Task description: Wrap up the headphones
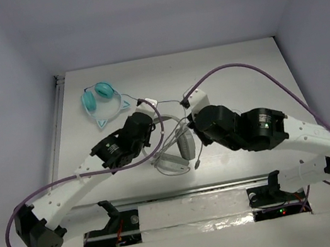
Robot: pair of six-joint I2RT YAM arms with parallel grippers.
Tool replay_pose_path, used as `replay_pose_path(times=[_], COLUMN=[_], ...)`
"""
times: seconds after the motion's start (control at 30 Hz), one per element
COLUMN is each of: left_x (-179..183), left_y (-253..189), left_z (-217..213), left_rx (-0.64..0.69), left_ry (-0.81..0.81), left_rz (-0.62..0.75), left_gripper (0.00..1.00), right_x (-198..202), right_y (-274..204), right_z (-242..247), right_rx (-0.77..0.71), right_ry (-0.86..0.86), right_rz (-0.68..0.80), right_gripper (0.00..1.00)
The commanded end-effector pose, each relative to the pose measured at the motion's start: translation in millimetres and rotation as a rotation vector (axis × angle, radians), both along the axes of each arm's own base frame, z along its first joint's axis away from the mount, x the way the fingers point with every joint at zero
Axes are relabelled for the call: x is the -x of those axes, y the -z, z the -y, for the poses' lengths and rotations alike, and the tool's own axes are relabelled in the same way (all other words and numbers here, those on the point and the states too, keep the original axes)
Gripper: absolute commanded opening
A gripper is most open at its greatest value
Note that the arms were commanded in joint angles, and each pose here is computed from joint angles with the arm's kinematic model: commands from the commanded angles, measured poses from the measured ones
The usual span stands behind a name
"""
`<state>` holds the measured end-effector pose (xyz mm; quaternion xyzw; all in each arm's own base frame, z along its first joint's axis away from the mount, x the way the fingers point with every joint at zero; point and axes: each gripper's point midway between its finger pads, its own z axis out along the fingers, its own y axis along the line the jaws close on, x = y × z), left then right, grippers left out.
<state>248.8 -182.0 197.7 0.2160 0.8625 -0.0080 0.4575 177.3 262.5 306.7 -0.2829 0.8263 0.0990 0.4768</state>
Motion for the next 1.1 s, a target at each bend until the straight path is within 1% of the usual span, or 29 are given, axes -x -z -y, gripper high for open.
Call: replay_pose_path(times=[0.0, 0.03, 0.07, 0.17, 0.2, 0.23, 0.27, 0.3, 0.37, 0.5, 0.57, 0.63, 0.7, 0.8, 0.87, 0.9, 0.93, 1.07], left_x=[10.6, 14.2, 22.3, 40.3, 42.1, 48.1, 44.6, 50.2, 45.8, 47.9, 53.0, 49.6, 55.3, 67.7, 69.5, 71.6, 72.5, 74.0], left_y=[-27.7, -28.7, -32.0, -47.3, -52.9, -65.6, -71.6, -77.4, -92.1, -106.5, -115.0, -124.5, -140.6, -158.1, -166.2, -169.3, -172.0, -194.9], left_z=[14.0, 17.1, 26.5, 47.3, 49.7, 55.8, 52.7, 57.4, 52.1, 52.0, 58.2, 56.3, 60.5, 69.2, 70.8, 71.8, 72.7, 71.4], left_rx=[0.148, 0.164, 0.207, 0.299, 0.324, 0.378, 0.389, 0.424, 0.486, 0.556, 0.590, 0.613, 0.655, 0.709, 0.729, 0.739, 0.750, 0.795], left_ry=[0.078, 0.102, 0.163, 0.311, 0.333, 0.390, 0.379, 0.426, 0.439, 0.507, 0.546, 0.549, 0.603, 0.692, 0.714, 0.724, 0.726, 0.734], left_rz=[0.034, 0.026, 0.009, -0.008, -0.006, -0.007, 0.011, -0.001, 0.003, 0.001, -0.001, 0.020, 0.036, 0.042, 0.044, 0.040, 0.035, 0.076], left_gripper=[0.00, 0.00, 0.00, 0.00, 0.00, 0.00, 0.00, 0.00, 0.00, 0.00, 0.00, 0.00, 0.00, 0.00, 0.00, 0.00, 0.00, 0.00], right_x=[-27.0, -31.3, -36.8, -39.5, -43.6, -44.3, -46.9, -50.2, -46.0, -42.6, -42.1, -40.3, -39.7, -41.4, -42.8, -45.4, -44.1, -38.7], right_y=[-9.0, -7.4, -5.0, 5.0, 5.8, 14.7, 17.7, 18.2, 25.4, 24.4, 31.4, 28.5, 26.2, 23.6, 26.2, 23.6, 20.9, 15.3], right_z=[43.5, 48.8, 54.0, 47.6, 45.2, 44.8, 46.2, 45.7, 44.4, 41.5, 42.5, 40.5, 38.2, 32.6, 33.6, 34.7, 35.9, 34.3], right_rx=[-0.015, -0.020, -0.029, -0.075, -0.095, -0.090, -0.096, -0.120, -0.158, -0.267, -0.282, -0.322, -0.375, -0.433, -0.447, -0.462, -0.482, -0.594], right_ry=[0.158, 0.180, 0.201, 0.193, 0.203, 0.215, 0.232, 0.245, 0.235, 0.220, 0.220, 0.208, 0.189, 0.151, 0.155, 0.164, 0.162, 0.138], right_rz=[0.073, 0.078, 0.075, 0.057, 0.060, 0.052, 0.050, 0.051, 0.036, 0.034, 0.025, 0.030, 0.035, 0.034, 0.030, 0.037, 0.043, 0.046], right_gripper=[0.00, 0.00, 0.00, 0.00, 0.00, 0.00, 0.00, 0.00, 0.00, 0.00, 0.00, 0.00, 0.00, 0.07, 0.10, 0.13, 0.13, 0.21])
